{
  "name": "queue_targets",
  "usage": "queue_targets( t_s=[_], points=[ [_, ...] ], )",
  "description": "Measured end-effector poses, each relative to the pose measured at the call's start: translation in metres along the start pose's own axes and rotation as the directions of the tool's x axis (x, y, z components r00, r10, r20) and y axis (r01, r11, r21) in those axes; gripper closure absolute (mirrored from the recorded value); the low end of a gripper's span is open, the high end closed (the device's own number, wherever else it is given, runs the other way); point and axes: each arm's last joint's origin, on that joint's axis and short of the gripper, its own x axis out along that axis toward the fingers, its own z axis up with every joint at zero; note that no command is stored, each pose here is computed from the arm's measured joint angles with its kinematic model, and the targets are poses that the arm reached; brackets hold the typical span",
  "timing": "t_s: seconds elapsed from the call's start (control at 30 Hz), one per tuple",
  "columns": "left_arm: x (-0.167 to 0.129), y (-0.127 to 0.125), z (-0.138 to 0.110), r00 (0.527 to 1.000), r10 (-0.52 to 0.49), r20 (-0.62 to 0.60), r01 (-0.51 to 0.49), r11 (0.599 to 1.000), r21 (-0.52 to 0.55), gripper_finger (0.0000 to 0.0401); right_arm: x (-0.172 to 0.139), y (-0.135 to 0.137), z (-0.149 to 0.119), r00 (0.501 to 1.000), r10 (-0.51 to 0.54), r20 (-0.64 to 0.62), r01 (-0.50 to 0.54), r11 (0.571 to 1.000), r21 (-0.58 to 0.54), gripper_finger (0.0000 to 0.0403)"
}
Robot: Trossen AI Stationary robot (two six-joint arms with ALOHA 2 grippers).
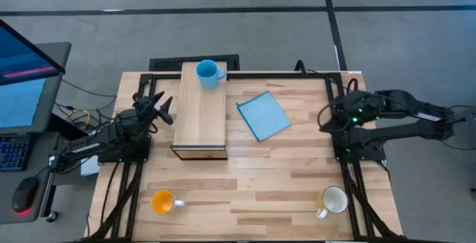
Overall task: Stack small to large cups/mugs on shelf
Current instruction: Put the yellow mug on the shelf
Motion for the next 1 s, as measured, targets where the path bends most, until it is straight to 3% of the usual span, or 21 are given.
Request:
queue_targets(
  t_s=[0.2, 0.33, 0.5, 0.67, 0.8, 1.0],
  points=[
    [0.0, 0.0, 0.0, 1.0, 0.0, 0.0, 0.0, 1.0, 0.0, 0.0207, -0.005, -0.002, -0.01, 0.997, 0.022, -0.069, -0.019, 0.998, 0.058, 0.0301],
    [0.0, 0.0, 0.0, 1.0, -0.007, 0.0, 0.007, 1.0, -0.018, 0.0207, -0.003, 0.0, -0.011, 0.996, 0.029, -0.087, -0.028, 0.999, 0.021, 0.0301],
    [0.0, -0.001, 0.0, 1.0, -0.027, 0.0, 0.027, 0.992, -0.124, 0.0207, 0.001, 0.002, -0.009, 0.996, 0.007, -0.093, -0.014, 0.997, -0.071, 0.0301],
    [0.0, -0.004, 0.0, 0.992, -0.125, -0.005, 0.118, 0.948, -0.295, 0.0207, 0.003, -0.001, -0.008, 0.994, -0.105, -0.038, 0.097, 0.979, -0.177, 0.0301],
    [0.0, -0.005, 0.0, 0.984, -0.177, -0.009, 0.166, 0.936, -0.309, 0.0207, 0.001, -0.003, -0.005, 0.986, -0.156, 0.061, 0.167, 0.952, -0.257, 0.0301],
    [0.0, -0.006, 0.0, 0.982, -0.191, -0.01, 0.176, 0.92, -0.351, 0.0207, -0.008, -0.01, -0.008, 0.97, -0.161, 0.184, 0.205, 0.945, -0.254, 0.0301]
  ],
)
